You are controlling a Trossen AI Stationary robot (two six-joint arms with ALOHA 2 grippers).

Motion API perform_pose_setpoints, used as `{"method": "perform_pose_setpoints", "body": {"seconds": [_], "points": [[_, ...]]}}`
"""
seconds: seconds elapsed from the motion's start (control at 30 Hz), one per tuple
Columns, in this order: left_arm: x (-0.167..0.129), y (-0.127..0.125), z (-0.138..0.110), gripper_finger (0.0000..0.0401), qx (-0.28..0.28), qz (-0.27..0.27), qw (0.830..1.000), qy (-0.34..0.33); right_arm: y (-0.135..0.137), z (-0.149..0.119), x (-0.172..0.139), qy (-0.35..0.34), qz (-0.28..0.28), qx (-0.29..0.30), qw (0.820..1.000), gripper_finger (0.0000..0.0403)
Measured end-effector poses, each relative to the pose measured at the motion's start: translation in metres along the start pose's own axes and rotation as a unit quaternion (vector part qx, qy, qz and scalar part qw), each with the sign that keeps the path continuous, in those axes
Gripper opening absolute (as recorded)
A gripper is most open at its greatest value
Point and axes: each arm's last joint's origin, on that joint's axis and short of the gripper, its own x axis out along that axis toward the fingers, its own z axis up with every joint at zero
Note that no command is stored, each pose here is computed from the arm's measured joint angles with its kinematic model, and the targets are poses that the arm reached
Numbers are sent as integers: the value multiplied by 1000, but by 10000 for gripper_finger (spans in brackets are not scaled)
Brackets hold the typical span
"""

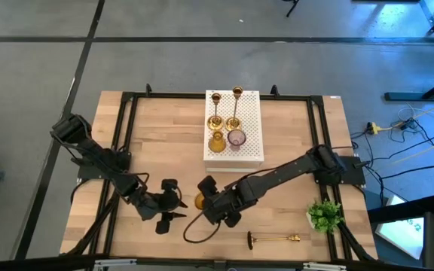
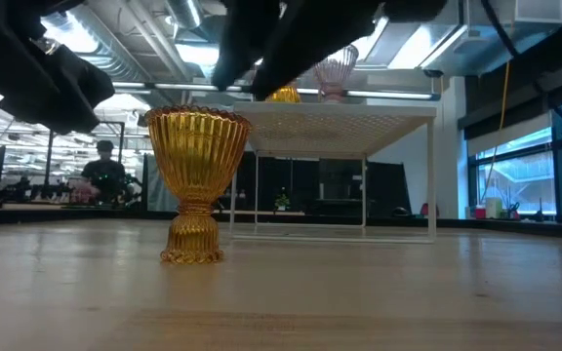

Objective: Pick & Place candle stick holders
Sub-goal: Put the yellow glass candlestick holder

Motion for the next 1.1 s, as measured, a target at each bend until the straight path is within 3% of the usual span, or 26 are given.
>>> {"method": "perform_pose_setpoints", "body": {"seconds": [0.8, 1.1], "points": [[1, 2, -3, 148, -11, 33, 999, -10, 3, -5, 45, 7, 33, -5, 999, 240], [1, 1, -3, 148, -10, 33, 999, -10, -7, -14, 48, 20, 39, 30, 999, 227]]}}
